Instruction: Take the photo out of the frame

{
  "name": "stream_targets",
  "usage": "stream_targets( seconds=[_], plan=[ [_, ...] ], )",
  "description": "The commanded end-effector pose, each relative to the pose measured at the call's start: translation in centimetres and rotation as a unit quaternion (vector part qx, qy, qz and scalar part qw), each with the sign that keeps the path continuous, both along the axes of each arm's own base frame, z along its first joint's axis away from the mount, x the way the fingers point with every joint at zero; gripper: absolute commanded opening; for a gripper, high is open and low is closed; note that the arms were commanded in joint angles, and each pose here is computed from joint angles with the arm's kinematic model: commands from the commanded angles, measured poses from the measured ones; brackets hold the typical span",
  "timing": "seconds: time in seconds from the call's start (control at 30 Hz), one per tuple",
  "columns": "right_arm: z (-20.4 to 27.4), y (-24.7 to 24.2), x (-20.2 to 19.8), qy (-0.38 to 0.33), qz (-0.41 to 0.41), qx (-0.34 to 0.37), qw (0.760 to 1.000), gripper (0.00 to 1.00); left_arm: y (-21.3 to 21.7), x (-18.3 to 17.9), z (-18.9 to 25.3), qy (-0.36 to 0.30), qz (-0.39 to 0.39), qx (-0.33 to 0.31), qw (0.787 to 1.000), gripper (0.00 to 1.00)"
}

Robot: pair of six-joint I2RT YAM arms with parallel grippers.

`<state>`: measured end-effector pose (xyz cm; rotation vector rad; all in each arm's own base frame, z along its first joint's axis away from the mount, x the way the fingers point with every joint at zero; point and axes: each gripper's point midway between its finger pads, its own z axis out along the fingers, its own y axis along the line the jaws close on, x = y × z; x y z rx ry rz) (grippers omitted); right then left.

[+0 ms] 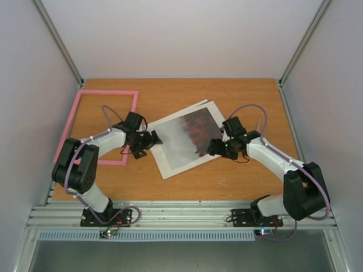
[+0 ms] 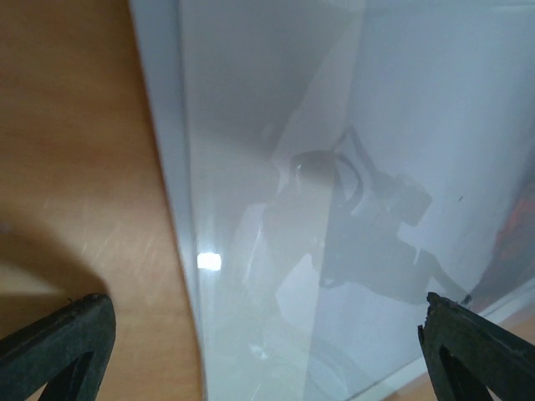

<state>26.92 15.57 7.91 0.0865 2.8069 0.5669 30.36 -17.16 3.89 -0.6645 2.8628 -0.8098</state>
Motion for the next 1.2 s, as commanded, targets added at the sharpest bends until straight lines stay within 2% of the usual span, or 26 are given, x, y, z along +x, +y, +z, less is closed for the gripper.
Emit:
stream_targets(
  seconds=[0.0, 0.4, 0.8, 1.0, 1.17],
  plan=[
    [0.6, 0.1, 0.0, -0.016, 0.004, -0.002, 1.0, 0.8, -0.9, 1.7, -0.5, -0.011, -0.014, -0.005, 1.0, 0.99],
    [1.3, 1.2, 0.0, -0.038, 0.05, -0.008, 0.998, 0.8, -5.8, 1.4, -1.7, -0.003, -0.08, -0.015, 0.997, 0.99],
    [1.5, 4.0, -1.6, -0.074, 0.149, -0.035, 0.985, 0.79, -12.0, 2.3, -1.0, -0.018, -0.129, -0.062, 0.989, 0.99],
    [0.8, 5.7, -3.1, -0.094, 0.221, -0.093, 0.966, 0.81, -11.3, 1.8, -0.1, -0.025, -0.115, -0.069, 0.991, 0.99],
    [0.4, 8.0, -4.2, -0.119, 0.29, -0.162, 0.936, 0.82, -8.9, 1.4, 0.7, -0.025, -0.077, -0.082, 0.993, 0.99]
  ],
)
